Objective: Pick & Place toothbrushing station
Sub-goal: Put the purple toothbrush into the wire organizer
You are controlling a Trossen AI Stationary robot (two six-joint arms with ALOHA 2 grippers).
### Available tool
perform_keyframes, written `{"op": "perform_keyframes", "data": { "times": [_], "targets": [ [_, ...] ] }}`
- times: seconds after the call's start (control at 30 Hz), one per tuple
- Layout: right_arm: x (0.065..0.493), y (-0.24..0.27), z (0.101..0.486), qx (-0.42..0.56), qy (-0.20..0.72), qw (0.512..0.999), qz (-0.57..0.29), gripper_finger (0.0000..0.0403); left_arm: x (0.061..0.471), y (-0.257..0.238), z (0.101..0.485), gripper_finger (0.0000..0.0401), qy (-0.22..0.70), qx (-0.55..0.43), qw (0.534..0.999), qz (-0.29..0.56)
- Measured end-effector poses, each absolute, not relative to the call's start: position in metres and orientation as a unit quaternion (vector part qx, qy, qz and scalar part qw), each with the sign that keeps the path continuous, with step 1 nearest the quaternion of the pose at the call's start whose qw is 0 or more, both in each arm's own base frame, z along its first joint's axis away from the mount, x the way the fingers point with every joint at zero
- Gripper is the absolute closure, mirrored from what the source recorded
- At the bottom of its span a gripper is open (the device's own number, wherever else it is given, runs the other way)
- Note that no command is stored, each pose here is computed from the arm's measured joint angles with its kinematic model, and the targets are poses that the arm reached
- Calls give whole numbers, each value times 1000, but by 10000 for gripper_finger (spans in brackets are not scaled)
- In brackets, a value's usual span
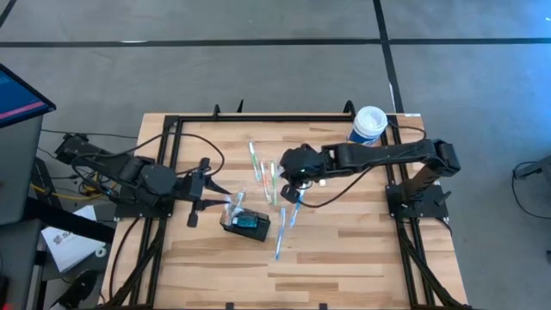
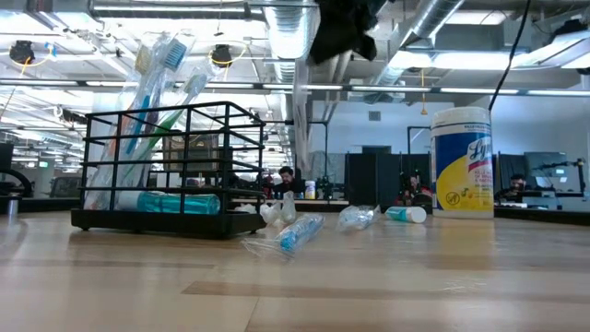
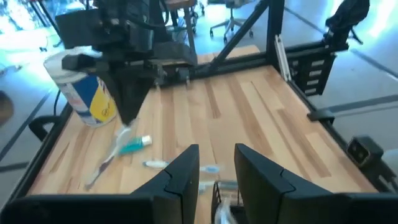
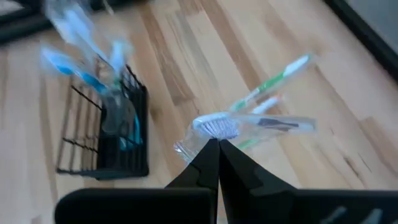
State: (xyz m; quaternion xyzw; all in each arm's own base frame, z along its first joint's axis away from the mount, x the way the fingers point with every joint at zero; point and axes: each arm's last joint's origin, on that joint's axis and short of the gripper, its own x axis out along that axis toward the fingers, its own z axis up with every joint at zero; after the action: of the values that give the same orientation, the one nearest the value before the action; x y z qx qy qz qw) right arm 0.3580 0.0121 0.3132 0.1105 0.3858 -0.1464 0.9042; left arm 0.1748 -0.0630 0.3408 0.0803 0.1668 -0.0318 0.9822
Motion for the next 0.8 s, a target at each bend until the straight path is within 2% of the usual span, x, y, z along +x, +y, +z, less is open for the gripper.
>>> {"op": "perform_keyframes", "data": {
  "times": [0.3,0.63,0.8],
  "targets": [
    [354,18,330,102,343,926,-122,403,191,-69,337,306,155,136,978,-36],
    [352,25,346,98,297,947,-78,403,215,-69,327,306,165,203,963,72],
    [349,28,352,96,283,952,-69,403,230,-62,320,306,175,204,958,99]
  ]
}}
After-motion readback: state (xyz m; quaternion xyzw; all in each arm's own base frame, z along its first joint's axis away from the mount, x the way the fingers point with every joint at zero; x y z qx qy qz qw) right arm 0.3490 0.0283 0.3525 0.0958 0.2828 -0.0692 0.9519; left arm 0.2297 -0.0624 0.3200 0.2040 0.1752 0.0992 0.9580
